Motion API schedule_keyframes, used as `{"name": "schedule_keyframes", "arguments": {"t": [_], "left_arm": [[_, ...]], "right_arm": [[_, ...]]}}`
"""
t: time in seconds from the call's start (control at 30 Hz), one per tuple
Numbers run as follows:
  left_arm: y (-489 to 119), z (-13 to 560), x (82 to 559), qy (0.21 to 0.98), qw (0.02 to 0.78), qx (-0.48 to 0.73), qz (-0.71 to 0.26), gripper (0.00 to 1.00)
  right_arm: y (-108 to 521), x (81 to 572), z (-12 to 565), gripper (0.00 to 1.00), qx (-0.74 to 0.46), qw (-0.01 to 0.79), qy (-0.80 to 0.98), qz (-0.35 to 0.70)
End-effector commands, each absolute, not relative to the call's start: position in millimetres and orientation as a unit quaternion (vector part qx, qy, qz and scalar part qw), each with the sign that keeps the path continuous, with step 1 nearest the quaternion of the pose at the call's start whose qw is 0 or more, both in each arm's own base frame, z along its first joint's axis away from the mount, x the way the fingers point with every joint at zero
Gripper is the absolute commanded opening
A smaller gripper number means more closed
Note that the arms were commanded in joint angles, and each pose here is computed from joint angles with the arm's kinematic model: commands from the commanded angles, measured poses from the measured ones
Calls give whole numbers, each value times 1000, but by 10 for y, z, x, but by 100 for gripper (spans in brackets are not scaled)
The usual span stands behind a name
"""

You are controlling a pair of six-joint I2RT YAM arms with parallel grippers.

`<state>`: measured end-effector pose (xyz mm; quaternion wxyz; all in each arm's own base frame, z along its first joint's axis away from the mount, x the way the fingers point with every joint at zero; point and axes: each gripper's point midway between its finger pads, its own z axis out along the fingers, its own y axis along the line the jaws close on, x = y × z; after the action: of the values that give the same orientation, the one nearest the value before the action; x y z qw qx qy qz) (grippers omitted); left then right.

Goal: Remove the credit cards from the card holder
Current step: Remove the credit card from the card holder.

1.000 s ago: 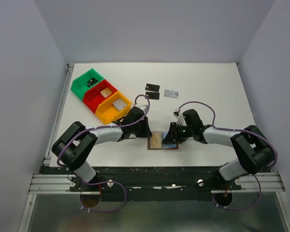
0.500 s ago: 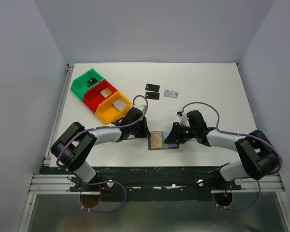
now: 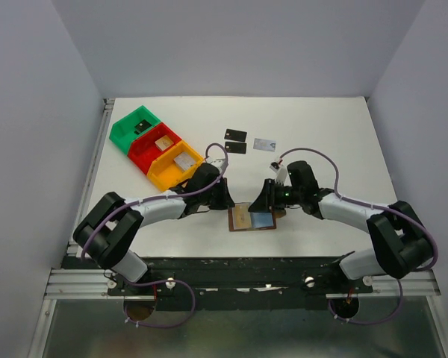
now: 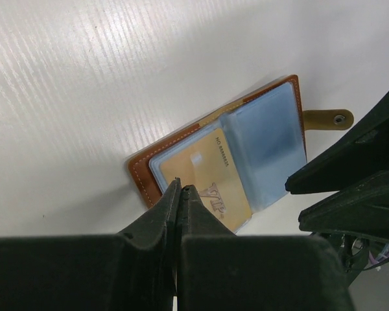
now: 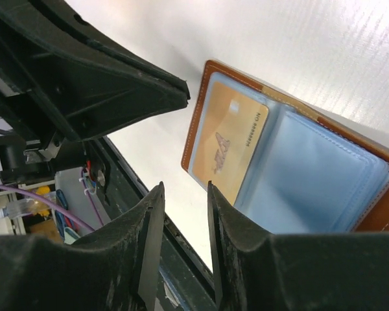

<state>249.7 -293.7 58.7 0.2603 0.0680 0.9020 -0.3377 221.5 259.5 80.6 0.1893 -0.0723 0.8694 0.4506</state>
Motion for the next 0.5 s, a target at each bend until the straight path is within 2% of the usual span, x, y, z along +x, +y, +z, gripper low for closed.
{"name": "schedule_keyframes", "arguments": {"t": [0.0, 0.13, 0.47], "left_arm": [[-2986, 546, 2511, 903, 253, 80, -337, 5], [-2937, 460, 2501, 911, 246, 76, -322, 3], [-2857, 380, 2475, 917, 245, 67, -307, 1]], "right_arm": [[2678, 2224, 754, 42, -69, 162, 867, 466], [2706, 2235, 679, 46, -69, 150, 869, 466], [2711, 2260, 467, 46, -63, 128, 880, 452]]}}
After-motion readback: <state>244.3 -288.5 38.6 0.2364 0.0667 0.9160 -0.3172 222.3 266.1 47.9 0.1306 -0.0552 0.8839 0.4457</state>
